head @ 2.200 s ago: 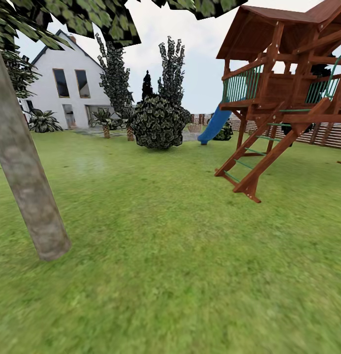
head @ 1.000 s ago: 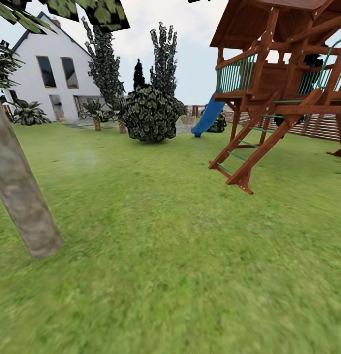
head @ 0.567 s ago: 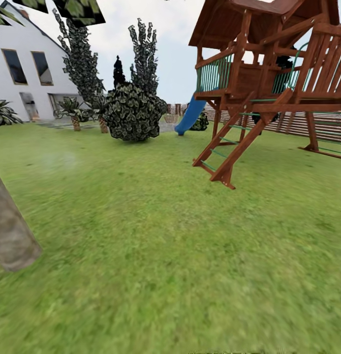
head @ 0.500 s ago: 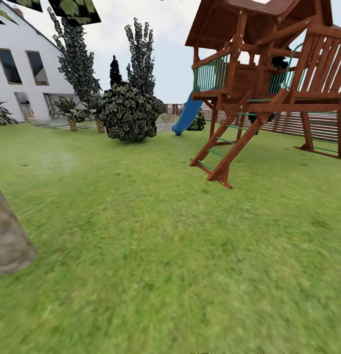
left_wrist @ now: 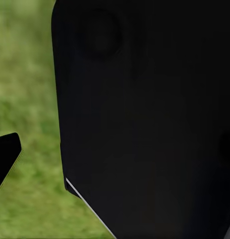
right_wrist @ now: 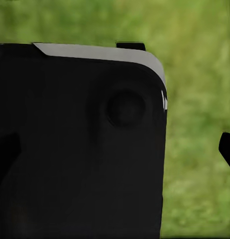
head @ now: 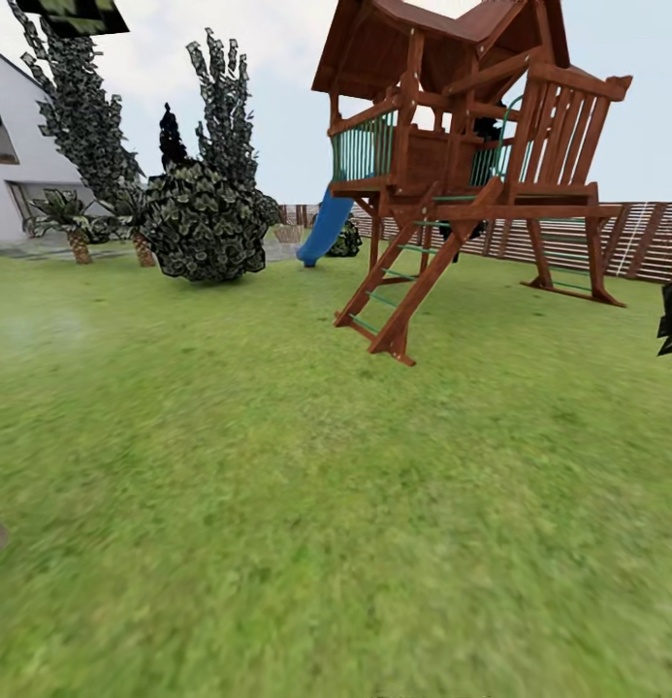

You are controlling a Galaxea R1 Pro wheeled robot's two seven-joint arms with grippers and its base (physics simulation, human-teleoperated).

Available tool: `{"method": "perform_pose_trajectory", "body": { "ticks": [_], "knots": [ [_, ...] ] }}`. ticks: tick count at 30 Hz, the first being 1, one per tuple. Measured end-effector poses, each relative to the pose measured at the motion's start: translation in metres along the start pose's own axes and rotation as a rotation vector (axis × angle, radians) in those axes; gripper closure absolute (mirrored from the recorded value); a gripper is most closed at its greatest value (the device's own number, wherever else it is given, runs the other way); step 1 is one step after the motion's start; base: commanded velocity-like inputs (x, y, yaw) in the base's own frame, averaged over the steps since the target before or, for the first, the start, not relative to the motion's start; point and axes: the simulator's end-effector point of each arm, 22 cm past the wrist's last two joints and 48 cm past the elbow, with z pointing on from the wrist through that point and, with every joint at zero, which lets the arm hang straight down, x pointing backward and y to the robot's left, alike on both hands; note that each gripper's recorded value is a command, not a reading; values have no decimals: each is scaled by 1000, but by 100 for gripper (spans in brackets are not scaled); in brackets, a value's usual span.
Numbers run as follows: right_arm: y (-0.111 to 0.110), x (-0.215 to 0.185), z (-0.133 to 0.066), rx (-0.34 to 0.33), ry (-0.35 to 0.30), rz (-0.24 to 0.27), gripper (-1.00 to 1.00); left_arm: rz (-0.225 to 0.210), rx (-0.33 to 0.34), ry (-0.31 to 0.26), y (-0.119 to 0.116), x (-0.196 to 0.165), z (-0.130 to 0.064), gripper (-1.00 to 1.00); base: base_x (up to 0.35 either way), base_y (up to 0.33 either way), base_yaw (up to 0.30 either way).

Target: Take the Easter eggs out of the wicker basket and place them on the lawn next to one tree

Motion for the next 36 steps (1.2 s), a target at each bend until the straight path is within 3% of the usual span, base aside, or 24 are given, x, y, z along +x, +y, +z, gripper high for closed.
{"method": "perform_pose_trajectory", "body": {
  "ticks": [36],
  "knots": [
    [-1,0,0,1,-2,0,-100,0,0,0,0,0,0,-100,0,0,-295]
  ]
}}
